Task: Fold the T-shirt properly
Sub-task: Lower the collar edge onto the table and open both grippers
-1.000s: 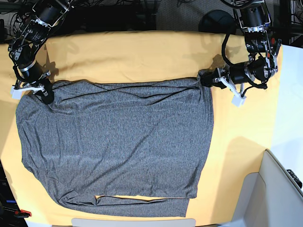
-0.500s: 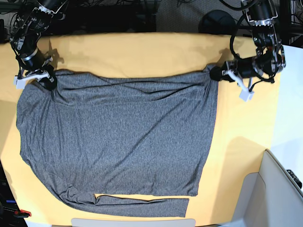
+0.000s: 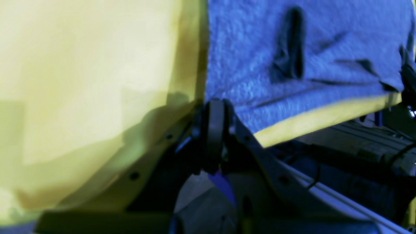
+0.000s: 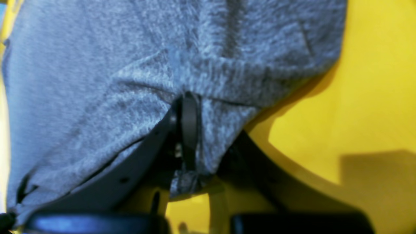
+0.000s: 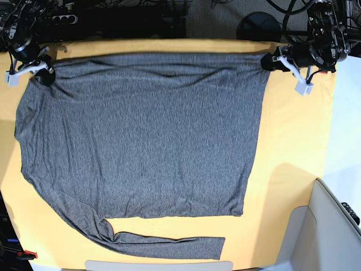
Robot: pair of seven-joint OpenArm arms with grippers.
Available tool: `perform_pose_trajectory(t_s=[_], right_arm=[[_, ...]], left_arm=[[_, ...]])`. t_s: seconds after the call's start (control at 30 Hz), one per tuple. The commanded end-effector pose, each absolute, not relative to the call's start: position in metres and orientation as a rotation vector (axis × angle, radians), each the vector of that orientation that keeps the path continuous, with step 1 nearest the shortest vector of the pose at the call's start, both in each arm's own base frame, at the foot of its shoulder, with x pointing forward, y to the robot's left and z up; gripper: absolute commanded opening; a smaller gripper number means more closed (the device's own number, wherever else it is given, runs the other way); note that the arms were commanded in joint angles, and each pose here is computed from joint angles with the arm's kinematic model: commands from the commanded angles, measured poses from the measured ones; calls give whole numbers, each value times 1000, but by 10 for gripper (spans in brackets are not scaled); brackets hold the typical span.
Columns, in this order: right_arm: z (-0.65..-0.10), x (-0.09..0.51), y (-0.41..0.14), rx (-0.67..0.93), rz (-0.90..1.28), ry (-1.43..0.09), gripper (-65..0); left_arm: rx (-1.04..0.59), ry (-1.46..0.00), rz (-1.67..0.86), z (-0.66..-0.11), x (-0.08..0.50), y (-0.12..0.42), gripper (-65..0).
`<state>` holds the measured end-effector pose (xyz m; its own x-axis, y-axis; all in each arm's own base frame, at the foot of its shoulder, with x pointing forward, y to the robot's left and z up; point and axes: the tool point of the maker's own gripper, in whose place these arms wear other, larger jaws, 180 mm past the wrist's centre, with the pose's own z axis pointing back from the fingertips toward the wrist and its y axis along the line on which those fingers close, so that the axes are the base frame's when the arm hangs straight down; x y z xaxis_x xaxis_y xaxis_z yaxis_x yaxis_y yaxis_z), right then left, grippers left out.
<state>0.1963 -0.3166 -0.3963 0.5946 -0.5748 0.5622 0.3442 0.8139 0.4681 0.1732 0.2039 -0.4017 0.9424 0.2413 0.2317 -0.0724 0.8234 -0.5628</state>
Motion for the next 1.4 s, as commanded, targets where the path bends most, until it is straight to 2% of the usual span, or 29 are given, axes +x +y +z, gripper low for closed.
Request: perform_pose_trajectory(t_s=[0.0,0.27,0.67,0.83,1.07,1.23,1.37], right_arm=[[-407,173,-327,238,-529,-658,-650],[-391,150,-325,176,-452,-643,-650],[-394,121,-337,132,-475,-600,-650],[-365,154,-328,130,-404,-706,-650],[-340,214,-312,184,-352,-841,-650],[-341,255,-295,272,-340,-874,-650],[-355,284,-281,353,-351,-856,-650]], left_arm=[[-569,-330,151,-392,177,209,-645],[-552,-292,134,-393,153,206,-645],[-557,-256,131,-394,132,201,-645],[-611,-292,132,-385,143,194,-645],[-626,-414,86,-364,192,191,-645],[-640,-503,47,-344,229,188,-645],[-675,-479,63,-353,244,183,-645]])
